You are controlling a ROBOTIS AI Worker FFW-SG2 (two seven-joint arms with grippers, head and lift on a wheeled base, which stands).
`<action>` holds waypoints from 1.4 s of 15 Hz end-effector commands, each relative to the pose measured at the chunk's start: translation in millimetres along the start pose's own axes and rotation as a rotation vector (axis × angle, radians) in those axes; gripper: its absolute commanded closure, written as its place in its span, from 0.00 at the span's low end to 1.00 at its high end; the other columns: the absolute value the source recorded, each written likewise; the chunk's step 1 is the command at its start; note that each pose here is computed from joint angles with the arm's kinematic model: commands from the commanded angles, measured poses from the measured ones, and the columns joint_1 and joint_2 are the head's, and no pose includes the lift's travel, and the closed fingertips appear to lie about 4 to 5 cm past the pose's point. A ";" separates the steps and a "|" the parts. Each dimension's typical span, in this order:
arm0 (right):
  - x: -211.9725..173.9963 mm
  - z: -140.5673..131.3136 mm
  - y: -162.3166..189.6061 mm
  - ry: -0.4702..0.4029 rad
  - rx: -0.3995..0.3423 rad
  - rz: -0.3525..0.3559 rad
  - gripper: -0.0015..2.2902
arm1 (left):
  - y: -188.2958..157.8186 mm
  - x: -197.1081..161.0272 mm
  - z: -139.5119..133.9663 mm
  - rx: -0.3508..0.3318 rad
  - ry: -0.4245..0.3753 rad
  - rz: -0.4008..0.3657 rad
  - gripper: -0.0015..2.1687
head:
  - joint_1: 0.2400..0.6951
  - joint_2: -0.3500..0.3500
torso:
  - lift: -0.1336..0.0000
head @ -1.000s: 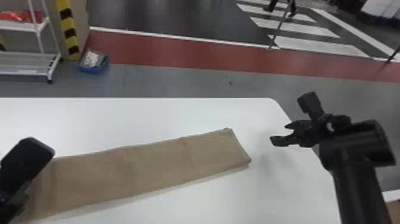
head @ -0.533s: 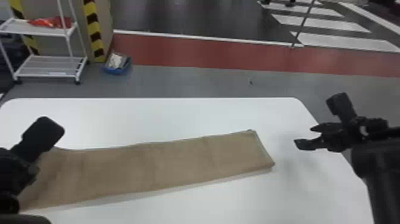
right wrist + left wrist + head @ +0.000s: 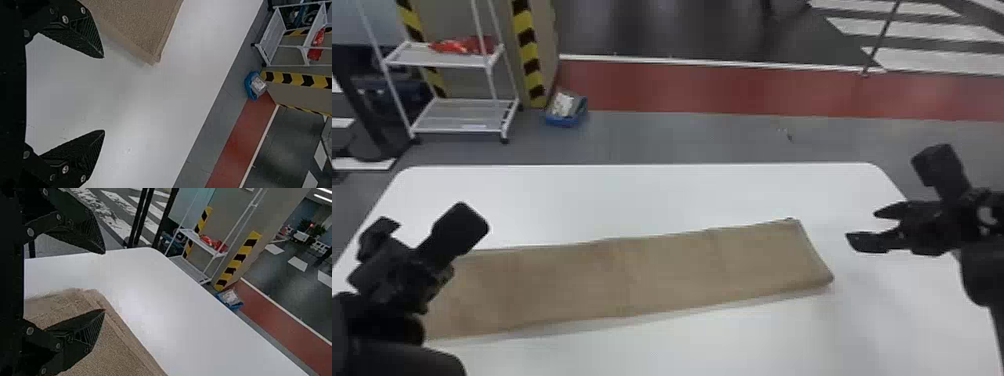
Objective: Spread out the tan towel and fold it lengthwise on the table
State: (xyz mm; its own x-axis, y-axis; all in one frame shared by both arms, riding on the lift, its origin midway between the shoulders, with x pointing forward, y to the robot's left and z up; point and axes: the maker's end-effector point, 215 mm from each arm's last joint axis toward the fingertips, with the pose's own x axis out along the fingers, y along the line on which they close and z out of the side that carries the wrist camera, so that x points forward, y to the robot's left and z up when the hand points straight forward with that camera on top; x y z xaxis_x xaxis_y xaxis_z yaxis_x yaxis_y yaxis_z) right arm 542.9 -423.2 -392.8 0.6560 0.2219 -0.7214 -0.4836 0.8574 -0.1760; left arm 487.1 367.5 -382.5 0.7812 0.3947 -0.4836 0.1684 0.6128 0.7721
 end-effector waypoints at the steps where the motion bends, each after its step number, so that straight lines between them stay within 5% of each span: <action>1: 7.5 0.6 18.3 0.001 0.033 0.034 0.10 | 5.7 8.4 -5.5 0.009 0.011 0.009 0.01 | 1.00 0.41 | 0.07; 13: 48.0 -3.7 82.2 0.048 0.006 0.138 0.13 | 22.5 5.0 -15.7 -0.006 0.014 0.034 0.01 | 1.00 0.57 | 0.07; 19: 55.3 -13.3 90.1 0.082 0.000 0.157 0.34 | 21.6 5.7 -18.0 -0.003 0.013 0.031 0.01 | 1.00 0.58 | 0.07; 21: 55.3 -13.3 90.1 0.082 0.000 0.157 0.34 | 19.4 5.1 -20.2 -0.001 0.015 0.028 0.01 | 1.00 0.59 | 0.07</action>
State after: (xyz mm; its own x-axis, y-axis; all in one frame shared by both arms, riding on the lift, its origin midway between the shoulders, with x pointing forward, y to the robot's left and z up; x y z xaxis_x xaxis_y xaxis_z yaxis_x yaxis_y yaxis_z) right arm 528.0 -339.7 -457.3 0.5230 0.3150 -0.7920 -0.5769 0.8149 -0.0568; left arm 483.7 395.1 -376.5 0.7782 0.4216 -0.4654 0.1437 0.6019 0.7855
